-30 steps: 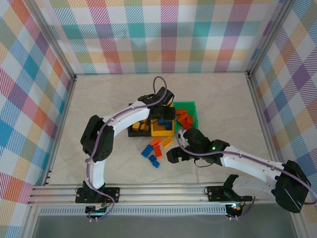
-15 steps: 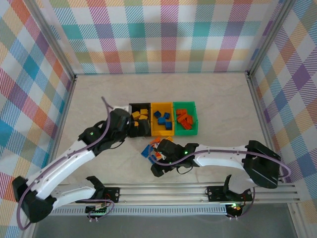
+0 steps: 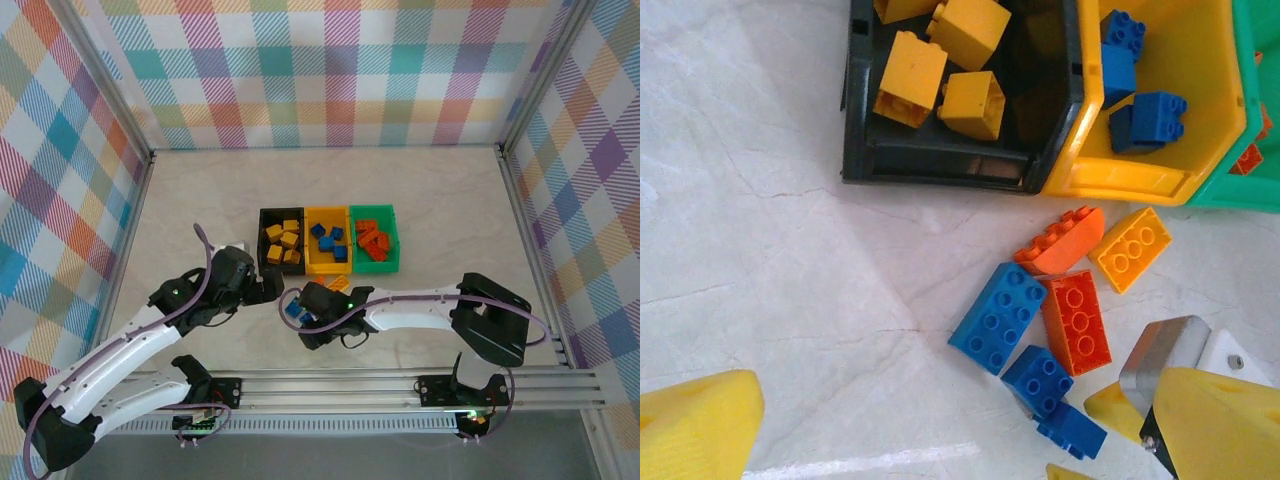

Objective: Sort the legos into containers by color

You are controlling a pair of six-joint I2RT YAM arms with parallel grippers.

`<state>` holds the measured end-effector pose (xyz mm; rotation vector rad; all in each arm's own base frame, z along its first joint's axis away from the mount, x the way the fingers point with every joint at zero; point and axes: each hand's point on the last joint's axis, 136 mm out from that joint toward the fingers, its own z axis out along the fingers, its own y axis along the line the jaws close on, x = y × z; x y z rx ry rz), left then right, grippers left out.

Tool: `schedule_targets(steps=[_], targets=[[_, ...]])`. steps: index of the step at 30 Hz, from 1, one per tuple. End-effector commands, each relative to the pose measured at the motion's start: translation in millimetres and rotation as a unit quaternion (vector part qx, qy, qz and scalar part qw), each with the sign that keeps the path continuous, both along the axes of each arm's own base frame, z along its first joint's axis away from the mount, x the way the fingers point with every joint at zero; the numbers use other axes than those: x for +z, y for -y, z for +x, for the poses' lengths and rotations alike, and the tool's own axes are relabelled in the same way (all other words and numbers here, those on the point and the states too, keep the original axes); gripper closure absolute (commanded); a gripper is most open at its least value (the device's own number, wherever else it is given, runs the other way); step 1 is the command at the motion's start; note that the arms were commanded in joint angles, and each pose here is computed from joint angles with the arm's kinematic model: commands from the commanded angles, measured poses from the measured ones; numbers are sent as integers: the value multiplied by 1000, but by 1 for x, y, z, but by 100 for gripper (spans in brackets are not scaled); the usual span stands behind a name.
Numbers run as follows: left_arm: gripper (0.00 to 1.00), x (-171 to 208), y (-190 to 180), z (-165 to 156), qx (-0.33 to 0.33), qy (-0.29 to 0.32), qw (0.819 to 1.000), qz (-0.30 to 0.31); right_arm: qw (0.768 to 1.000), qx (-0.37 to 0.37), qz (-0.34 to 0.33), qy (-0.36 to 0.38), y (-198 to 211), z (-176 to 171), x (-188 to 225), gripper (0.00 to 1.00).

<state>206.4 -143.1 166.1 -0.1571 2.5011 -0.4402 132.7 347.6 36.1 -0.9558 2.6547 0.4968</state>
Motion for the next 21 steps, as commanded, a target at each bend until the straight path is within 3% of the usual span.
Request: schedule_targets(steps=[1,8,13,17,21], targets=[[0,0,-4,-6,3,0,1000,-3,1000,4,-9,5,-2,1,-3,53],[0,7,-8,-6,4,18,1000,-7,1000,8,8,-1,-3,-3,1,70],[0,6,-10,-6,-1,30,1000,-3,999,1,32,25,6,0,31,74],[0,-2,-8,-6,-2,25,1000,-8,995,-17,47,84,14,22,76,74],[0,-12,-3,-6,-11,15,1000,-5,988,-77,63,121,27,70,118,74]])
